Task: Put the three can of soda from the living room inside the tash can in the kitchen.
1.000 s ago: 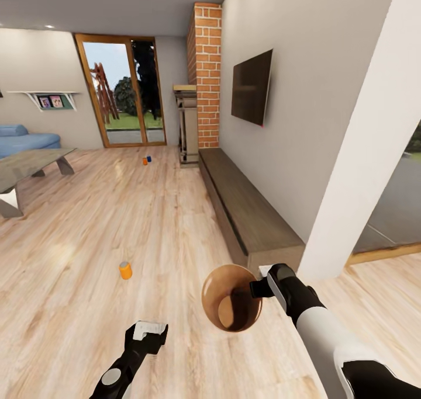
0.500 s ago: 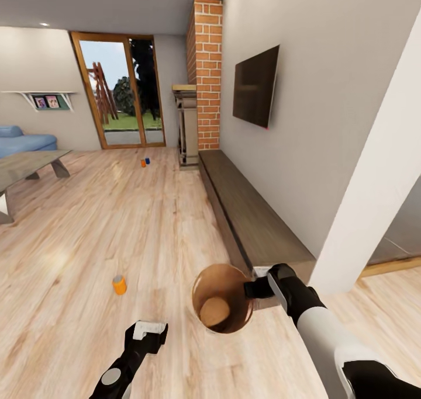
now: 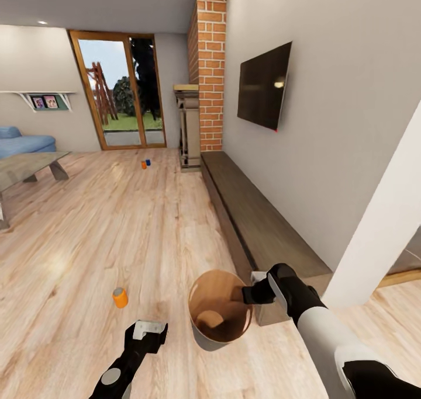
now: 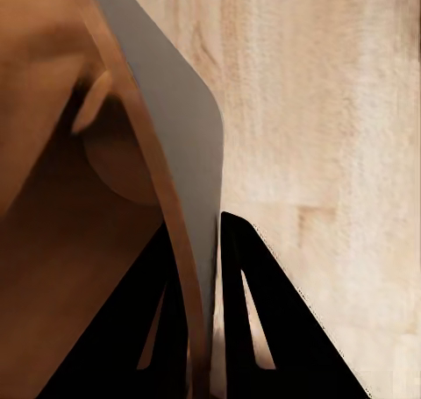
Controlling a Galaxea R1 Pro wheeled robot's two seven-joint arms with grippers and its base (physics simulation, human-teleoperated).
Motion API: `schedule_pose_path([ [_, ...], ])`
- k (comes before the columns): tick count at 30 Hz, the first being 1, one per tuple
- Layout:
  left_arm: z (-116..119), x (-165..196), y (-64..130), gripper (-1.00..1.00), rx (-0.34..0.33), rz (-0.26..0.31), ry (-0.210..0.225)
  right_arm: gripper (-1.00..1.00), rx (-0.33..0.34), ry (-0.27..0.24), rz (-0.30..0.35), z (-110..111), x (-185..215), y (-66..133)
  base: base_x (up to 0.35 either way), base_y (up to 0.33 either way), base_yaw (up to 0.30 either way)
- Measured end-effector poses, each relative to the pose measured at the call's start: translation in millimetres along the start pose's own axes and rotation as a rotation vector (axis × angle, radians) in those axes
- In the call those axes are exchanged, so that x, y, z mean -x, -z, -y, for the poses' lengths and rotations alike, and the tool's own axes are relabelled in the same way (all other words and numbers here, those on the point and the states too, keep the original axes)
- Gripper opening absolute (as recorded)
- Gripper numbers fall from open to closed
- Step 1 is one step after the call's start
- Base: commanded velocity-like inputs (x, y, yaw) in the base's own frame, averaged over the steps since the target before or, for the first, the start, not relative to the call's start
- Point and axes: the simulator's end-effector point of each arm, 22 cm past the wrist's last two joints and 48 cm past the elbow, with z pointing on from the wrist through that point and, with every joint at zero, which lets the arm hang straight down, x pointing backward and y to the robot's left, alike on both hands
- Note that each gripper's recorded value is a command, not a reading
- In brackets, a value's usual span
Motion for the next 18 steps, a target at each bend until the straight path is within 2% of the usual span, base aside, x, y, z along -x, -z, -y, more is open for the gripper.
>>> schedule_pose_path([
  [7,0.1,1.4,0.0,1.0,0.0,0.002,0.0,-1.0,0.007,-0.004,-0.003,-1.1,-0.5,0.4,0.013,0.303,0.0],
  [11,-5.2,15.5,-0.5,1.0,0.003,0.022,0.003,-1.0,0.011,-0.007,-0.001,-1.5,-0.1,0.7,0.032,0.305,0.0],
  [12,-12.5,19.1,-1.0,1.0,0.006,0.02,-0.003,-1.0,0.011,-0.007,-0.001,-1.5,0.0,0.8,0.087,0.302,0.0],
  [15,-58.1,44.9,-9.1,1.0,0.019,0.023,-0.046,-1.0,0.006,-0.003,-0.001,-0.3,-0.2,0.7,0.107,0.301,0.0],
  [18,-78.4,73.7,-19.5,1.0,-0.005,-0.001,-0.037,-1.0,0.006,-0.006,0.001,1.2,0.3,1.4,0.136,0.296,0.0],
])
